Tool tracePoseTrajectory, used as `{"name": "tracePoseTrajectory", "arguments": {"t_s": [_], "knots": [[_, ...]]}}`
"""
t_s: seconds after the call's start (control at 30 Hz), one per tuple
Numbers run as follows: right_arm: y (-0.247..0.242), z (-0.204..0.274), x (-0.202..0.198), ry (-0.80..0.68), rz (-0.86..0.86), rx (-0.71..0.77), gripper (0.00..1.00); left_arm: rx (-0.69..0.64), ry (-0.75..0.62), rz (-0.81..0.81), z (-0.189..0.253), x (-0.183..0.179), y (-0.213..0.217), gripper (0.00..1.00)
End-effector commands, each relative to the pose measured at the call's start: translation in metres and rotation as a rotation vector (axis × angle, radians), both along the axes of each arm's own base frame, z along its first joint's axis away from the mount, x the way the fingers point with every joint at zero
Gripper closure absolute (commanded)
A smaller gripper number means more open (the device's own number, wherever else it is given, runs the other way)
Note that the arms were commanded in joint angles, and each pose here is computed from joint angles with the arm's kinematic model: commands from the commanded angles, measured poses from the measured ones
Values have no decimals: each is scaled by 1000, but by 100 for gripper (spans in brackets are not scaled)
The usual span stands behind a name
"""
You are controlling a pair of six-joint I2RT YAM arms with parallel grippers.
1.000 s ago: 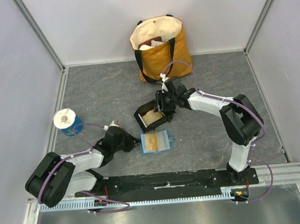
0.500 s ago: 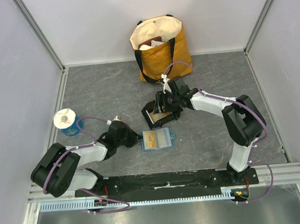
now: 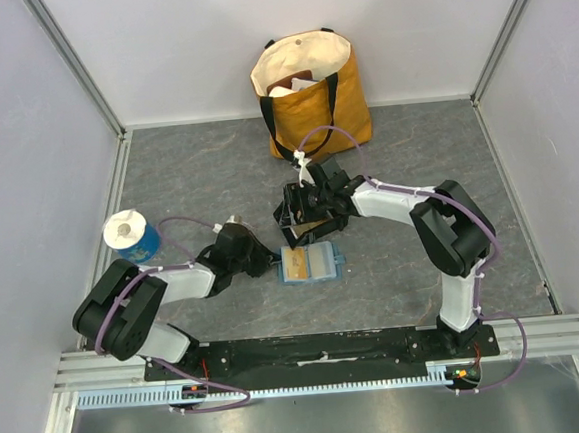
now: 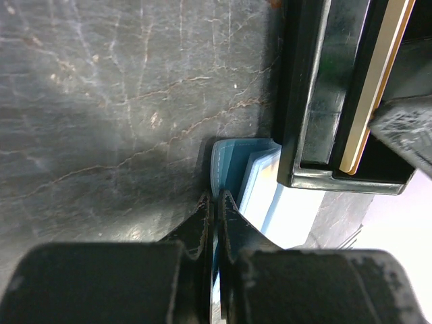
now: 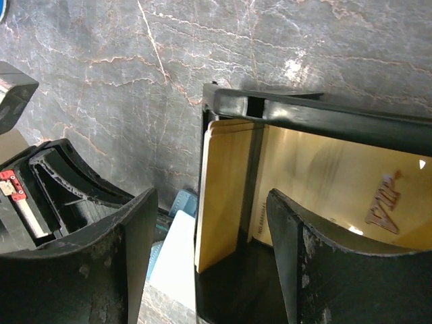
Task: Put the credit cards into the card holder
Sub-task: Pick up the credit card from the storage box.
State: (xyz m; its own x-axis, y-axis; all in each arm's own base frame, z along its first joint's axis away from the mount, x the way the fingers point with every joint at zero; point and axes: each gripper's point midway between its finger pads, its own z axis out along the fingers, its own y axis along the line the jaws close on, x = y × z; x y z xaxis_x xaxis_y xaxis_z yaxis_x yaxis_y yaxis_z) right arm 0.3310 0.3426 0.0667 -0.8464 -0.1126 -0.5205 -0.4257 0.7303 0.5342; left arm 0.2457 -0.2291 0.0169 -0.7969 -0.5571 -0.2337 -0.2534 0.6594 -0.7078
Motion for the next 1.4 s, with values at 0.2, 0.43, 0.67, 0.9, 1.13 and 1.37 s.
{"name": "tracePoseTrajectory", "arguments": {"t_s": [0.2,0.43,0.67,0.9,1.13,1.37], "knots": [[27,10,2,-30,53,39,31,74,25,-39,-20,4,3,98],[27,18,-4,-25,66,53,45,63,27,-51,-20,7,-1,98],[24,18,-7,-18,69,44,58,59,27,-51,-20,8,-2,98],[23,28,-9,-29,71,62,62,61,29,-55,-21,8,-2,98],[24,29,-11,-24,78,68,73,60,37,-60,-23,8,-2,98],[25,30,-11,-21,80,75,74,60,43,-66,-24,6,-2,98]]}}
